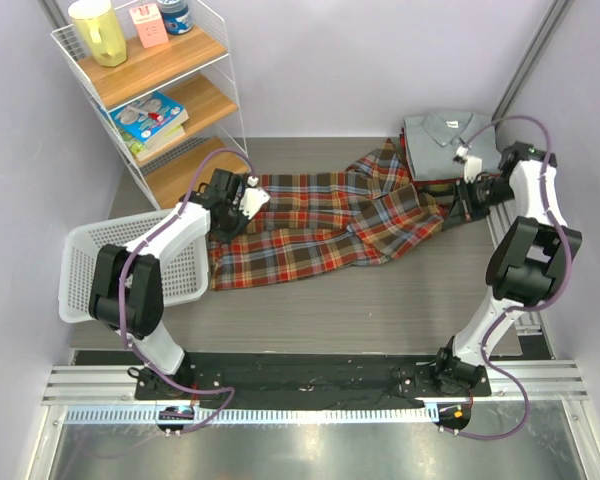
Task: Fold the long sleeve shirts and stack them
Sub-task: Flatten the shirt out
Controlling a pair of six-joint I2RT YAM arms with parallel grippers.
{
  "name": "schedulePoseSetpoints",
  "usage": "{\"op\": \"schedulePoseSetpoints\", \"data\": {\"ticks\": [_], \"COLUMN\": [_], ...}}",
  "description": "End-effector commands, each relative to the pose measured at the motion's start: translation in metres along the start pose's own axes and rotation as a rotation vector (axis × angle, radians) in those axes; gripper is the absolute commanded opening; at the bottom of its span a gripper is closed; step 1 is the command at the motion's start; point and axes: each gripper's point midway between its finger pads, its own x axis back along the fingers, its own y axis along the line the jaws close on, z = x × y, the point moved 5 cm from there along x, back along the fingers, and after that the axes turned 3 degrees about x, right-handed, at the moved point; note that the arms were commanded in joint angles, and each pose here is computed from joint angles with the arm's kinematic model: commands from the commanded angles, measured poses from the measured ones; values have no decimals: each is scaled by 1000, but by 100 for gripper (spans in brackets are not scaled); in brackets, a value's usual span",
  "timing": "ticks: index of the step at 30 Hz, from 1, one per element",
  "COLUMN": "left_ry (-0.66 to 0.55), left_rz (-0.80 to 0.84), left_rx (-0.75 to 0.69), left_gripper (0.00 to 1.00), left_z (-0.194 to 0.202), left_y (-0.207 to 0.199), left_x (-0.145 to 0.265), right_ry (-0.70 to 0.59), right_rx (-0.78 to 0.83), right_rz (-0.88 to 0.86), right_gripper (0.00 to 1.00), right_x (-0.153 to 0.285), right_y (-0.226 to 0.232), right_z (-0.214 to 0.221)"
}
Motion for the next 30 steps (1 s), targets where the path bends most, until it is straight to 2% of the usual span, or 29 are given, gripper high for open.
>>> {"op": "schedulePoseSetpoints", "data": {"ticks": [1, 5, 12, 18, 21, 22, 24, 28, 30], "left_ry": [-46, -69, -184, -370, -430, -465, -474, -474, -468], "left_rz": [-31, -44, -88, -43, 59, 112, 195, 361, 412], "left_rx": [7, 8, 20, -26, -125, -200, -276, -414, -467], "left_gripper": [0, 0, 0, 0, 0, 0, 0, 0, 0], "left_z": [-13, -18, -33, -45, -33, -23, -5, 41, 63], "left_y": [9, 12, 20, 10, -12, -25, -43, -83, -98], "left_x": [8, 14, 48, 103, 136, 155, 168, 191, 200], "right_ry": [-160, -223, -381, -526, -572, -567, -579, -624, -634], "right_rx": [106, 136, 169, 299, 448, 482, 615, 770, 806], "right_rz": [15, 47, 91, 202, 320, 364, 470, 740, 811], "right_gripper": [1, 1, 1, 1, 1, 1, 1, 1, 1], "right_x": [66, 90, 133, 189, 219, 224, 236, 253, 253], "right_y": [48, 60, 76, 105, 138, 146, 178, 218, 229], "right_z": [-27, -32, -51, -67, -53, -46, -21, 20, 35]}}
